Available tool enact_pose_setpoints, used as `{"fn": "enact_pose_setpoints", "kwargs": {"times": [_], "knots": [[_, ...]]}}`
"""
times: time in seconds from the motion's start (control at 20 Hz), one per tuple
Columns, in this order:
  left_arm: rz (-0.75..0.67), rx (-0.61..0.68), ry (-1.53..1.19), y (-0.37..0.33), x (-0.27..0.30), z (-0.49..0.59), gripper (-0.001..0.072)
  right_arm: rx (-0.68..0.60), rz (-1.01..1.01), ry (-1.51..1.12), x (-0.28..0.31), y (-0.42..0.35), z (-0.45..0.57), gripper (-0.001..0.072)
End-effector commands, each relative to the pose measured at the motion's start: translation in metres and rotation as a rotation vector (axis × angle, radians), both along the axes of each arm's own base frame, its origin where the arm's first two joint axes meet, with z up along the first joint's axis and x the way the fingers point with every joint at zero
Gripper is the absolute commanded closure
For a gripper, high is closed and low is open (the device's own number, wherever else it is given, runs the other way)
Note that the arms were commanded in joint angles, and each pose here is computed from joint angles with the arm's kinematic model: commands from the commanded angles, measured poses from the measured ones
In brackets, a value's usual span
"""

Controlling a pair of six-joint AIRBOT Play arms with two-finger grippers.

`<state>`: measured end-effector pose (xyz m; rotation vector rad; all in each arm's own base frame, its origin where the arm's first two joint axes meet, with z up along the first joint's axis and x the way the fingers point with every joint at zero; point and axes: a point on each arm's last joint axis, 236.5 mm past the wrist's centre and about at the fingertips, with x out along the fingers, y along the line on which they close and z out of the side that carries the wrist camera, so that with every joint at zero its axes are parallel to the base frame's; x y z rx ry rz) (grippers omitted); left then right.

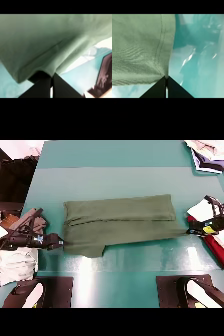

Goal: Fold the shirts.

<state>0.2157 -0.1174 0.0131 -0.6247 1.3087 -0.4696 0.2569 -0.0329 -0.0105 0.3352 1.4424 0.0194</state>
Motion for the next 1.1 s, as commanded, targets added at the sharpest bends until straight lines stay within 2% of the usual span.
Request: {"fn": "enact_pose_setpoints", "kwargs": {"times": [0.0,0.2,0.55,0.8,1.05], "knots": [[0.097,0.025,-0.192,0.011,0.048,0.037,0.068,-0.044,0.027,-0.097,0.029,0.005,0.02,0.0701],[0.186,0.061,-0.342,0.03,0.096,0.072,0.068,-0.055,0.071,-0.169,0.071,0.022,0.035,0.0701],[0.187,0.081,-0.284,0.045,0.147,0.028,0.0679,-0.044,0.133,-0.17,0.135,0.049,0.023,0.07],[0.233,0.117,-0.296,0.065,0.198,0.008,0.0678,-0.032,0.096,-0.171,0.174,0.056,0.007,0.0699],[0.262,0.094,-0.313,0.072,0.239,0.01,0.0668,-0.026,0.052,-0.174,0.196,0.054,-0.003,0.0692]]}}
